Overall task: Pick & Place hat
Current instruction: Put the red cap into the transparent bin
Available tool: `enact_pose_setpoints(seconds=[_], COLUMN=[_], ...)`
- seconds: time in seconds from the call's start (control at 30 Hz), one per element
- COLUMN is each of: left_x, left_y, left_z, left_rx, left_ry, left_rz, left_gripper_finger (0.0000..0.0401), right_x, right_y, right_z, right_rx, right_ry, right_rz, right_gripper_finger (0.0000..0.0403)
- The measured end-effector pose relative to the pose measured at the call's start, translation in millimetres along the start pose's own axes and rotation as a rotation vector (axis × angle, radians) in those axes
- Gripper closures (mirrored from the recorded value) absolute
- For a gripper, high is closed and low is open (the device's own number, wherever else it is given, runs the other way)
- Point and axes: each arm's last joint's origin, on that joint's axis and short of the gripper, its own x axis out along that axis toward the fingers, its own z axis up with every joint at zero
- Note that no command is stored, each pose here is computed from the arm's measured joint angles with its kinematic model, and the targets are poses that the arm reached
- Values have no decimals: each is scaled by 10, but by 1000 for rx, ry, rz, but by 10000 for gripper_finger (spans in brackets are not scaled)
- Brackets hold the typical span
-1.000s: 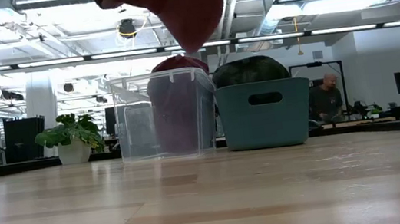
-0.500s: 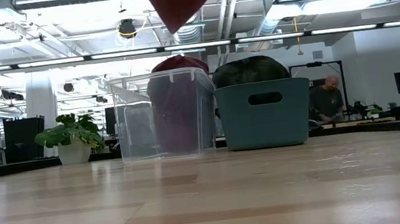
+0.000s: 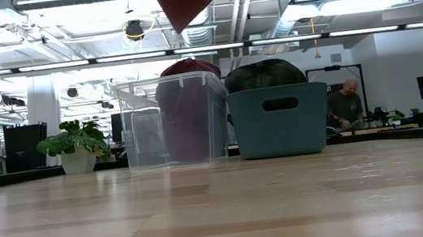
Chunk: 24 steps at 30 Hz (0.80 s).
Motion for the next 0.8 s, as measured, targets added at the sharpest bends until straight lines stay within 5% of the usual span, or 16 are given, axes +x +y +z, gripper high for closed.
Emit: enact_pose_setpoints(seconds=[0.4, 0.8], left_x=[-247, -939], left_y=[117, 625], left_z=[144, 406], left_rx=[-356, -399], left_ry=[-186, -405], left_rz=[-300, -256], left_gripper_finger=[196, 196], right_x=[-3, -4], right_y=[-32, -30], right_z=[-30, -25], right_rx=[-19, 5], right_ry=[50, 44], right_rz=[-121, -121], right_gripper_finger=[401, 401])
